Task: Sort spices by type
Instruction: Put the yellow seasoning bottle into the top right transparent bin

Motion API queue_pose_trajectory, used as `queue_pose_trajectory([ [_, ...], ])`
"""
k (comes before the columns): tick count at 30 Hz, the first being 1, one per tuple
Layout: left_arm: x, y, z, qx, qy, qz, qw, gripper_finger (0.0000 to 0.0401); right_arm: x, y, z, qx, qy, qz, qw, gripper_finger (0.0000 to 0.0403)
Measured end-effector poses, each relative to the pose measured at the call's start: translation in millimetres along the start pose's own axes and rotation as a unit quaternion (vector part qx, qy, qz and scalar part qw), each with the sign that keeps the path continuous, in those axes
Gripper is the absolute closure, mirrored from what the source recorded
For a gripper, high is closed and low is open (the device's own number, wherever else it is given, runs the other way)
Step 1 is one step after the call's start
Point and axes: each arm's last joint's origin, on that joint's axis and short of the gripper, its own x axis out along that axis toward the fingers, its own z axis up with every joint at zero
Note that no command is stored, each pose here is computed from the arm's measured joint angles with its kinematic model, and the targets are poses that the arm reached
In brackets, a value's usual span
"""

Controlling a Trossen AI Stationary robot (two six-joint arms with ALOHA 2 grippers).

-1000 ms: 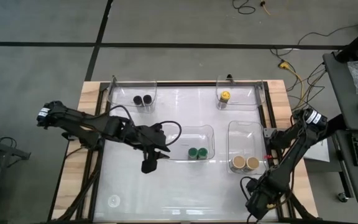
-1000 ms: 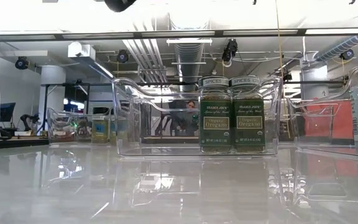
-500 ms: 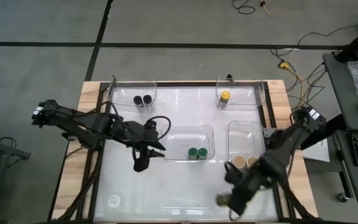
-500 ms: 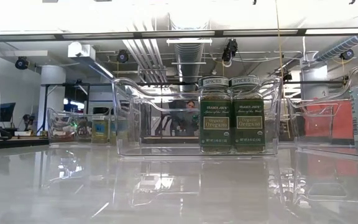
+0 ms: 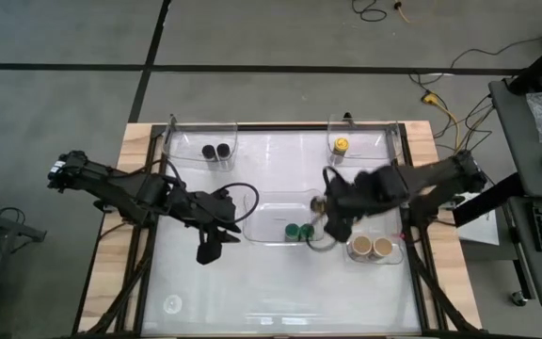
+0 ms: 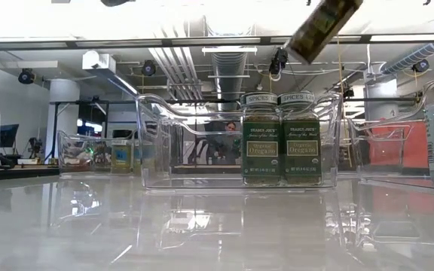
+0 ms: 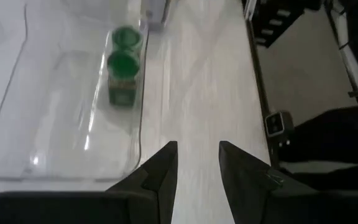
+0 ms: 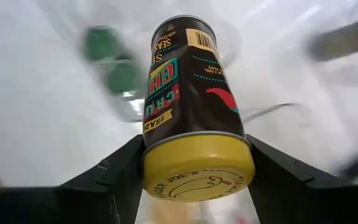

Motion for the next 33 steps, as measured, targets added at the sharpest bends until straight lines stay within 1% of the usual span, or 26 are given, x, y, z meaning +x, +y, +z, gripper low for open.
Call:
queue_pose_trajectory([
  [2,0.1,0.7,-2.1,-0.005,0.01,0.004,1.0,0.0299,2.2,-15.0,11.5,-0.006,0.007,-0.023,1.0,0.0177],
  [6,-0.2,1.6,-6.4,-0.015,0.031,0.013,0.999,0.0299,9.7,-43.7,37.2,-0.019,0.009,-0.042,0.999,0.0177],
  [10,-1.6,5.4,-16.1,-0.026,0.079,0.038,0.996,0.0299,16.5,-79.4,61.0,-0.038,0.018,-0.064,0.997,0.0177],
  [14,-3.5,9.8,-21.5,-0.039,0.097,0.079,0.991,0.0299,21.1,-122.3,80.3,-0.053,0.026,-0.095,0.994,0.0177],
  [18,-6.4,11.0,-22.3,-0.044,0.093,0.093,0.99,0.0299,22.6,-170.7,92.6,-0.068,0.039,-0.146,0.986,0.0177],
  [20,-7.6,12.0,-22.3,-0.035,0.088,0.106,0.99,0.0299,24.2,-194.3,95.4,-0.077,0.054,-0.178,0.98,0.0177],
  [22,-9.3,13.8,-23.7,-0.016,0.09,0.125,0.988,0.0299,27.3,-217.5,97.4,-0.082,0.077,-0.194,0.975,0.0177],
  [24,-10.8,16.4,-26.6,0.006,0.104,0.145,0.984,0.0299,32.7,-238.3,99.8,-0.085,0.1,-0.197,0.972,0.0177],
  [27,-14.1,21.6,-32.8,0.045,0.135,0.189,0.972,0.0299,42.9,-262.9,103.2,-0.093,0.134,-0.195,0.967,0.0177],
  [30,-17.0,25.2,-37.4,0.068,0.161,0.215,0.961,0.0299,57.8,-274.9,108.6,-0.111,0.159,-0.17,0.966,0.0177],
  [33,-18.2,27.2,-38.8,0.074,0.169,0.228,0.956,0.0299,71.4,-281.9,112.0,-0.137,0.18,-0.146,0.963,0.0177],
])
